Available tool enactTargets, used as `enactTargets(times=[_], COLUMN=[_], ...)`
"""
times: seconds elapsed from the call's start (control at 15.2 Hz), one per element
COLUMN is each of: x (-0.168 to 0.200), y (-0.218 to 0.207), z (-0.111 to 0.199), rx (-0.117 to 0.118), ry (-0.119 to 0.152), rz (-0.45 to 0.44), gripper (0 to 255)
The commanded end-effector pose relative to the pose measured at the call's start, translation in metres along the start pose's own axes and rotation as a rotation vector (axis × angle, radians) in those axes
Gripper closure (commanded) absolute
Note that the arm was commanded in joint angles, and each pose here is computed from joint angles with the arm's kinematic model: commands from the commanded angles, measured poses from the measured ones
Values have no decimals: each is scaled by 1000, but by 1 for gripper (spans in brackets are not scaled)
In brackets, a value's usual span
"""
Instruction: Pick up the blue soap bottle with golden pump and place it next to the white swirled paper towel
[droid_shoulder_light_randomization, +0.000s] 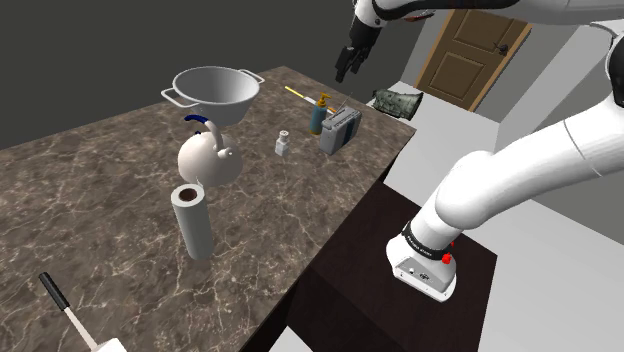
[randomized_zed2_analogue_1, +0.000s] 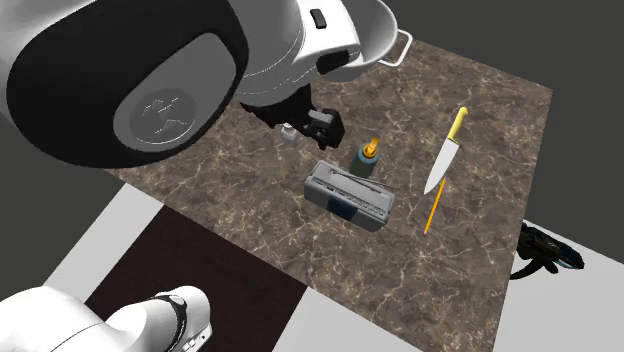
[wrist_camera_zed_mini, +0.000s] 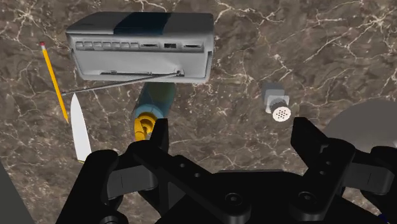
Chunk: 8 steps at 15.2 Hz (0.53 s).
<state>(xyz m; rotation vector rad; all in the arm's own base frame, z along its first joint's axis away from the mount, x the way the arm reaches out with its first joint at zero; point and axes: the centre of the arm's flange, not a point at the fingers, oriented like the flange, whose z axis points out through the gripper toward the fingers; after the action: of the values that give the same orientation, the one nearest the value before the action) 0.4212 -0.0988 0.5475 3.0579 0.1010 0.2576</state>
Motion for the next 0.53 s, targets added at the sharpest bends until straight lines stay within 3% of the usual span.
enactTargets(times=[0.0, 0.46], x=[15, 56], y=[18, 75], z=[19, 85], rx=[9, 45], ry=[-1, -8], rz=[-2, -8], gripper=[0, 0])
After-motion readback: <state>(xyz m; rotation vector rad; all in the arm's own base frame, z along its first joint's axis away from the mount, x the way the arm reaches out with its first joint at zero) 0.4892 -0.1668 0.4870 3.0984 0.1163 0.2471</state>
